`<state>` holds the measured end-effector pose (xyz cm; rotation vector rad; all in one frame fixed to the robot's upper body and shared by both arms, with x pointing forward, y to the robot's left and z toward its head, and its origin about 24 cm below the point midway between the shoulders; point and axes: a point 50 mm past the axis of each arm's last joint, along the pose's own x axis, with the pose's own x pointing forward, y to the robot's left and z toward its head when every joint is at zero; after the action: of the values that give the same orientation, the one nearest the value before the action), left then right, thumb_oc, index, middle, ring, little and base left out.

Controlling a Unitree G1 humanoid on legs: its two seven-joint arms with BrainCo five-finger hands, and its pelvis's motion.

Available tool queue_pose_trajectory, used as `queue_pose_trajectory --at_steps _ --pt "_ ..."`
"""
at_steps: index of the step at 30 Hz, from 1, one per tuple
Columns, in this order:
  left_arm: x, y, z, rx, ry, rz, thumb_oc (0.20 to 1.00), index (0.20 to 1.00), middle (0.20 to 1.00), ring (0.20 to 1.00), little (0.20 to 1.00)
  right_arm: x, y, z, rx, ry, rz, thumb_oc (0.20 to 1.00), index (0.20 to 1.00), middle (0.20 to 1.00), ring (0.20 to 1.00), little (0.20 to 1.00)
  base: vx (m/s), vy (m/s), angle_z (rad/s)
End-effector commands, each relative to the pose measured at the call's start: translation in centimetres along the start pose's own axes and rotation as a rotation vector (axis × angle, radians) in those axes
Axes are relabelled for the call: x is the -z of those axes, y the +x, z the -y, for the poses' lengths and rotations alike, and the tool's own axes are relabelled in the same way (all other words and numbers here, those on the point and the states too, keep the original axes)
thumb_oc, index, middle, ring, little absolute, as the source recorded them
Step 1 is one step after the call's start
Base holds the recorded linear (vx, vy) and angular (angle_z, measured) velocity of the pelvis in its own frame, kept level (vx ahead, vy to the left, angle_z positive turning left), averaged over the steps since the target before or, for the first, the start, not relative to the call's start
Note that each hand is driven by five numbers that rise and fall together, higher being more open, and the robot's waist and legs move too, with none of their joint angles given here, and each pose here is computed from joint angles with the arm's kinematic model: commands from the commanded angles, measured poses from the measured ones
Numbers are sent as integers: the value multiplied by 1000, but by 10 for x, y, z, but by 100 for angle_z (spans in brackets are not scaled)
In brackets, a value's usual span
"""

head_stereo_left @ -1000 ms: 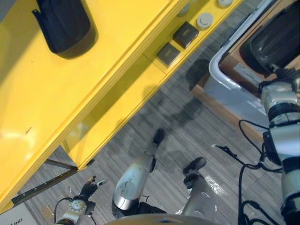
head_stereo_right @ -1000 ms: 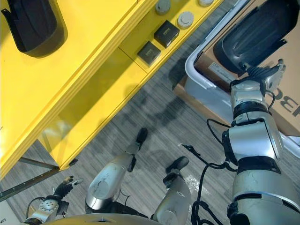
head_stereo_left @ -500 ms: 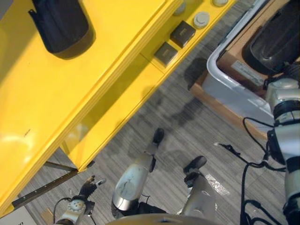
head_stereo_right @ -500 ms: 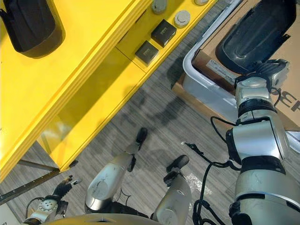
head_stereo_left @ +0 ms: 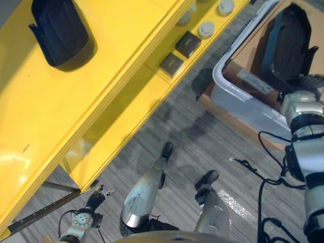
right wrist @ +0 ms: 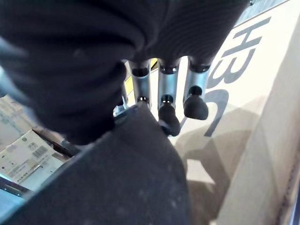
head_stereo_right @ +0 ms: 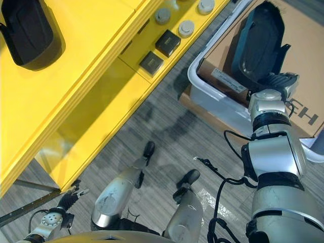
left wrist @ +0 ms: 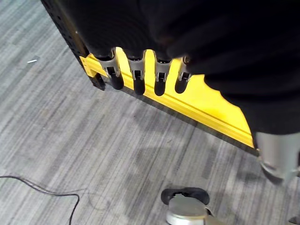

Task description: Move parts from the plastic box to the shelf.

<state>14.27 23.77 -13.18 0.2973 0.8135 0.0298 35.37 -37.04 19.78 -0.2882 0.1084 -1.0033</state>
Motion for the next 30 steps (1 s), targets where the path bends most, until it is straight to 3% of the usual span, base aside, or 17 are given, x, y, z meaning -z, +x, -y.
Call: queue_pose_trajectory --at_steps 1,7,16,17,22,30 --pt "8 -6 -22 -47 4 -2 1000 1000 1000 1000 1000 -7 3 10 14 1 97 200 200 200 200 200 20 -60 -7" --pt "-7 -5 -23 -5 -112 89 1000 1000 1000 1000 1000 -3 -2 9 -8 38 144 200 200 200 200 200 26 -85 -9" --pt "-50 -4 -10 207 -265 195 1000 1000 1000 1000 1000 30 -16 5 -90 29 152 200 200 200 200 200 95 -76 -7" --pt "-78 -2 3 344 -317 194 1000 1000 1000 1000 1000 34 -33 -13 -210 1 197 200 200 200 200 200 183 -95 -10" --pt "-112 -1 36 524 -386 129 1000 1000 1000 1000 1000 38 -64 -46 -370 -33 238 200 200 200 200 200 123 -37 -20" --pt "-176 1 99 639 -425 47 1000 1000 1000 1000 1000 29 -120 -109 -618 -47 290 200 200 200 200 200 101 7 -15"
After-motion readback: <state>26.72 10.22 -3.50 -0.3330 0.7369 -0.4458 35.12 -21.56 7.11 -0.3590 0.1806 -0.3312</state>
